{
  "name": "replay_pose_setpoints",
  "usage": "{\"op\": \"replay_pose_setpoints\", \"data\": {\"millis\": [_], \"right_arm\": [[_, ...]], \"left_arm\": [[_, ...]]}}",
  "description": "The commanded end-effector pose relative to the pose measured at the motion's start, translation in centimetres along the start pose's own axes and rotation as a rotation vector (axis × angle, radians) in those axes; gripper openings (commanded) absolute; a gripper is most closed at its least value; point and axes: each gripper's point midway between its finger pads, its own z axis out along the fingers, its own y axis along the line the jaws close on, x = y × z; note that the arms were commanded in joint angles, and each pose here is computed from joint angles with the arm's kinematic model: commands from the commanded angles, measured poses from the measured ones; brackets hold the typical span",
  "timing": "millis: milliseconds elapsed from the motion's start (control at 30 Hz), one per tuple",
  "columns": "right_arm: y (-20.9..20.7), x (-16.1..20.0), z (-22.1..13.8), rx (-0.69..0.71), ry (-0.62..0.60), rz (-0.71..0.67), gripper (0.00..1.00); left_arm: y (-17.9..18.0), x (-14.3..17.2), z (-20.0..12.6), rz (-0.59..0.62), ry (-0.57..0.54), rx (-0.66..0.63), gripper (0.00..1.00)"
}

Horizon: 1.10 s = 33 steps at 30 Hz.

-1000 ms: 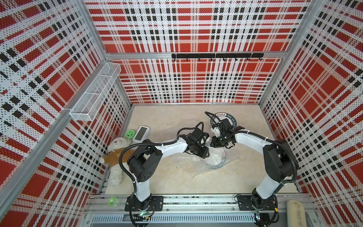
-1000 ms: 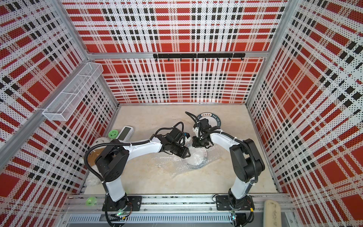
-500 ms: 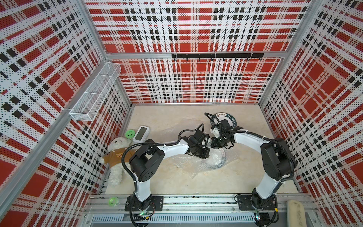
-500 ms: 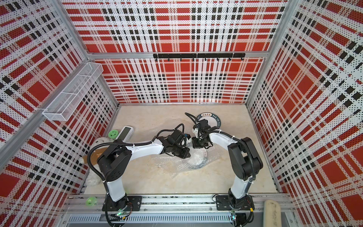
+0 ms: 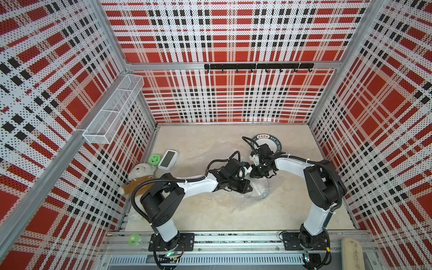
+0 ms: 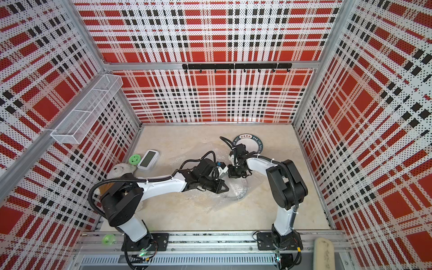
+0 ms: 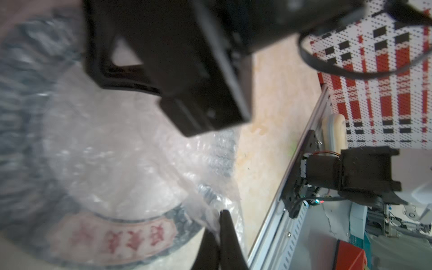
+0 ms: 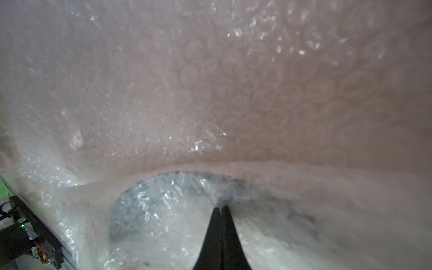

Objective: Unpack dinner plates from bubble wrap
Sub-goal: Unwrap the bubble wrap.

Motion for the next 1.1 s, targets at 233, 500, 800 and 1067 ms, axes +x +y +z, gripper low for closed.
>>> {"op": "replay_pose_setpoints", "data": {"millis": [233,500,800,1067], "right_arm": [[0.9,-2.6,0.1,-0.029,-0.023,-0.041,0.00],[1.5,-7.7,-5.0,-0.094,-0.179,-0.036,0.05],[0.4,-8.1,-14.3,-0.064,-0.392,0.060,0.41],[-0.3,0.4,-11.2,-0.165,-0.298,0.235,0.50]], "left_arm": [[-7.3,2.1,1.6,0.131,0.035,0.164,0.09],[-11.0,1.0,-1.1,0.187,-0.052,0.246,0.71],[-4.9,-0.5,-10.0,0.065,-0.204,0.064,0.82],[4.6,-3.3,-9.6,-0.024,-0.132,-0.224,0.82]]}}
